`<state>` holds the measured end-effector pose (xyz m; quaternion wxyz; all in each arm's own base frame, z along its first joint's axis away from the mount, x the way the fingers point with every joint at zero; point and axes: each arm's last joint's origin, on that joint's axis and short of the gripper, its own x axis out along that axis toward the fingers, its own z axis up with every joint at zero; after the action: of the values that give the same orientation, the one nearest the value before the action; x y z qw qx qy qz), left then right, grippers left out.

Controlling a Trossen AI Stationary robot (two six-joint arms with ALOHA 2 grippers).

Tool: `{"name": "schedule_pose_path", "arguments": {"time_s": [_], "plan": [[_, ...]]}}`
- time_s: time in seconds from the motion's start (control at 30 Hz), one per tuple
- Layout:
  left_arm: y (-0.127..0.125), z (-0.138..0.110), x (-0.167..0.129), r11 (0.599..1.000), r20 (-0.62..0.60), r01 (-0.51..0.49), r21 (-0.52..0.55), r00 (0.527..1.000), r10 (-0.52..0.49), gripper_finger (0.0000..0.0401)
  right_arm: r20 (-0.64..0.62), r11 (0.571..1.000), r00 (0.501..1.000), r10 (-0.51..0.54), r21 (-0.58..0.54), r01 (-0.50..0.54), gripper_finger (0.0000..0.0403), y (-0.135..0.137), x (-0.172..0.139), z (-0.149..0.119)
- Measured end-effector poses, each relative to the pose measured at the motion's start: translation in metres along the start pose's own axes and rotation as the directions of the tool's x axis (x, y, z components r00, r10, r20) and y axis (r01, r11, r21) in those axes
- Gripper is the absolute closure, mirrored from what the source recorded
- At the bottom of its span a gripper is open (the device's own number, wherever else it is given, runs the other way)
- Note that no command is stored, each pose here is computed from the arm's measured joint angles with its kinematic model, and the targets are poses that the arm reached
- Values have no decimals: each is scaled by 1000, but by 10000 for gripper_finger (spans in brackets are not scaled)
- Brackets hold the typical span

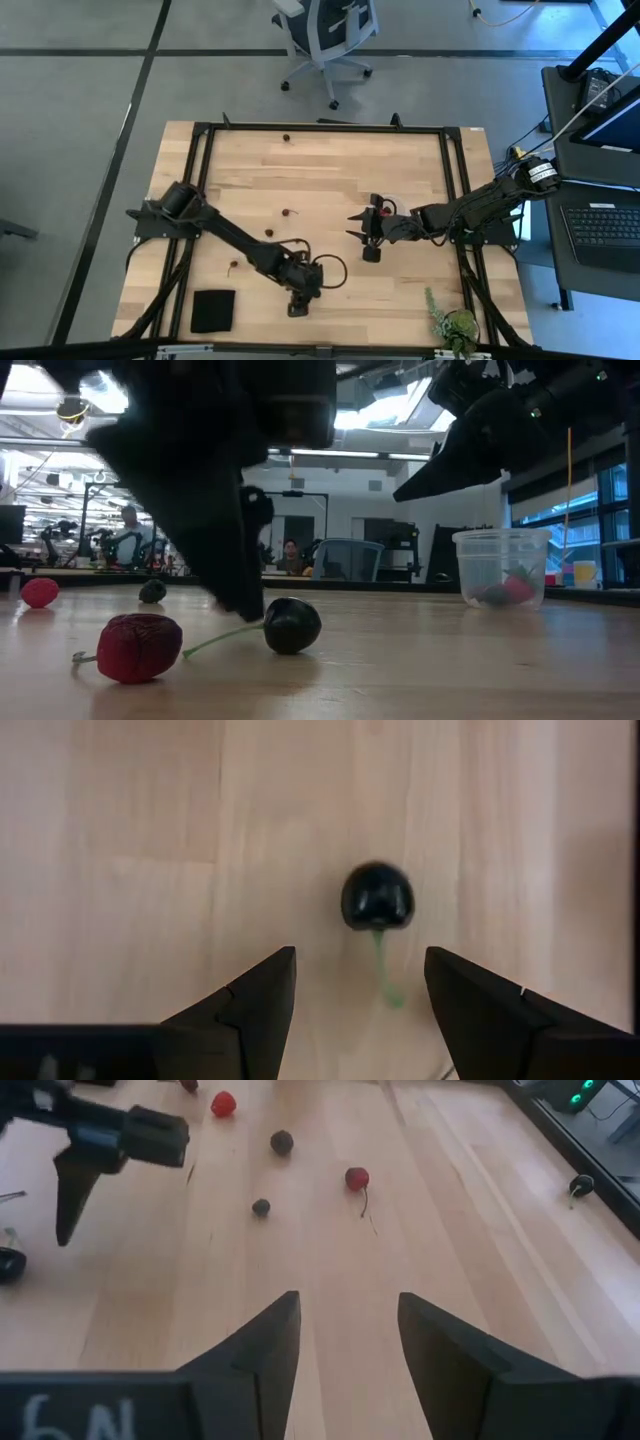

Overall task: Pick and placing Produce into tupperware
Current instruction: Put the black cherry into the transparent bucket

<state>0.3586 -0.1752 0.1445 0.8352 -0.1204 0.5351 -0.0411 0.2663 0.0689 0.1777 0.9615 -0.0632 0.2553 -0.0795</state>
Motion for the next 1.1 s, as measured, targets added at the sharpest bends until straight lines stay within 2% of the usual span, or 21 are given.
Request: {"name": "schedule_pose_path", "arguments": {"time_s": [0.2,0.37,0.63,0.97,1.1], "plan": [[-3,1,10,1000,-19,5,0,1000,-5,188,-6,1000,1000,0,-4,0,231,0,0,-1],[-4,0,10,1000,-11,-14,3,1000,14,210,-7,1000,1000,0,-6,0,231,0,0,-1],[-2,-1,10,998,-12,-47,-43,999,46,280,-8,1000,1000,0,-9,0,231,0,0,-1],[2,0,11,996,-11,-71,-48,997,70,370,-9,1000,1000,0,-11,0,231,0,0,-1],[6,2,11,997,-6,-79,12,997,79,396,-9,1000,1000,0,-7,0,231,0,0,-1]]}}
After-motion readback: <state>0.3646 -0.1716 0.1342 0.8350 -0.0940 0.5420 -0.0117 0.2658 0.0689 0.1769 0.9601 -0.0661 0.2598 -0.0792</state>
